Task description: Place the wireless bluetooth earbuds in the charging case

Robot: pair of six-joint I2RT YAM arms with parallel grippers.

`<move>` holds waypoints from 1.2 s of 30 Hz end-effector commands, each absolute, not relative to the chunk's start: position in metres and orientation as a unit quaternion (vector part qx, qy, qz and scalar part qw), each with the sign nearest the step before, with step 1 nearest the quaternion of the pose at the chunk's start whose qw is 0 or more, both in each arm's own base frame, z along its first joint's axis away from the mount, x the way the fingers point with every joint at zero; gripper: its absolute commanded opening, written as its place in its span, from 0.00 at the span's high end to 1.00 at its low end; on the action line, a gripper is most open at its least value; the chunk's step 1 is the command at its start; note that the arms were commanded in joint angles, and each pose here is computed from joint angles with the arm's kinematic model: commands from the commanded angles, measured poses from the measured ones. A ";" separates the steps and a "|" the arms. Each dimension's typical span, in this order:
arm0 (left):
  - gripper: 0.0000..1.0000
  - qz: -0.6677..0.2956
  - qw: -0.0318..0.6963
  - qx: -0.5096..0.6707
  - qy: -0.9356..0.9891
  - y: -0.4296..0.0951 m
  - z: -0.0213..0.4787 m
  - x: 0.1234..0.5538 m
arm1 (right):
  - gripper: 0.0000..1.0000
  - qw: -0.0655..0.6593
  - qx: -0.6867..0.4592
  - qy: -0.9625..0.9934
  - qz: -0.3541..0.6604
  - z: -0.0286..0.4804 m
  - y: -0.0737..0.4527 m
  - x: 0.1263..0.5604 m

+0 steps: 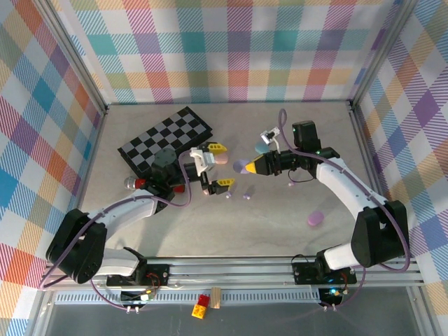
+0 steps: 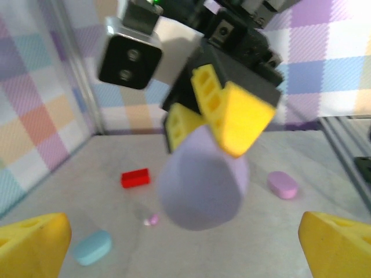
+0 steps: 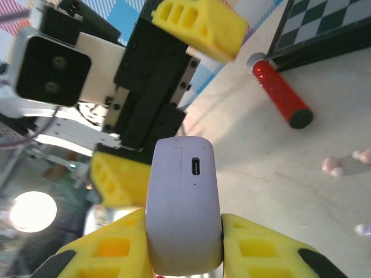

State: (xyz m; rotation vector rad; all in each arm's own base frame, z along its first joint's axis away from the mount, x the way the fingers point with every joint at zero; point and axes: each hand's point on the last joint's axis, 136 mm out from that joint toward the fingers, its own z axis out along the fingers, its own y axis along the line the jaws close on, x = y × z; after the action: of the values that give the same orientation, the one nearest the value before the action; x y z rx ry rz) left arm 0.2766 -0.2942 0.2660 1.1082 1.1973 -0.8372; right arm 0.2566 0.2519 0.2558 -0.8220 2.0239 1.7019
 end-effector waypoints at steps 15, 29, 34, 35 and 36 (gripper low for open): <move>0.03 -0.376 0.604 0.554 0.432 -0.309 0.267 0.266 | 0.93 0.013 -0.172 0.703 0.690 0.276 0.260 0.255; 0.33 -0.403 0.593 0.557 0.419 -0.323 0.268 0.270 | 0.97 0.005 -0.188 0.698 0.691 0.280 0.271 0.252; 0.38 -0.402 0.598 0.560 0.410 -0.325 0.270 0.270 | 0.96 0.004 -0.193 0.695 0.692 0.282 0.272 0.250; 0.40 -0.402 0.599 0.560 0.408 -0.326 0.271 0.270 | 0.96 0.003 -0.193 0.695 0.692 0.283 0.272 0.250; 0.41 -0.402 0.599 0.561 0.406 -0.326 0.272 0.270 | 0.97 0.005 -0.194 0.695 0.692 0.284 0.272 0.250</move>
State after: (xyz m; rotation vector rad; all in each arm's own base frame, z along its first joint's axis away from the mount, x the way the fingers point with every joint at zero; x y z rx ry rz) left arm 0.2770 -0.3197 0.2566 1.2642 1.0505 -0.9366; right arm 0.2535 0.2708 0.2730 -0.5344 2.2219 2.1472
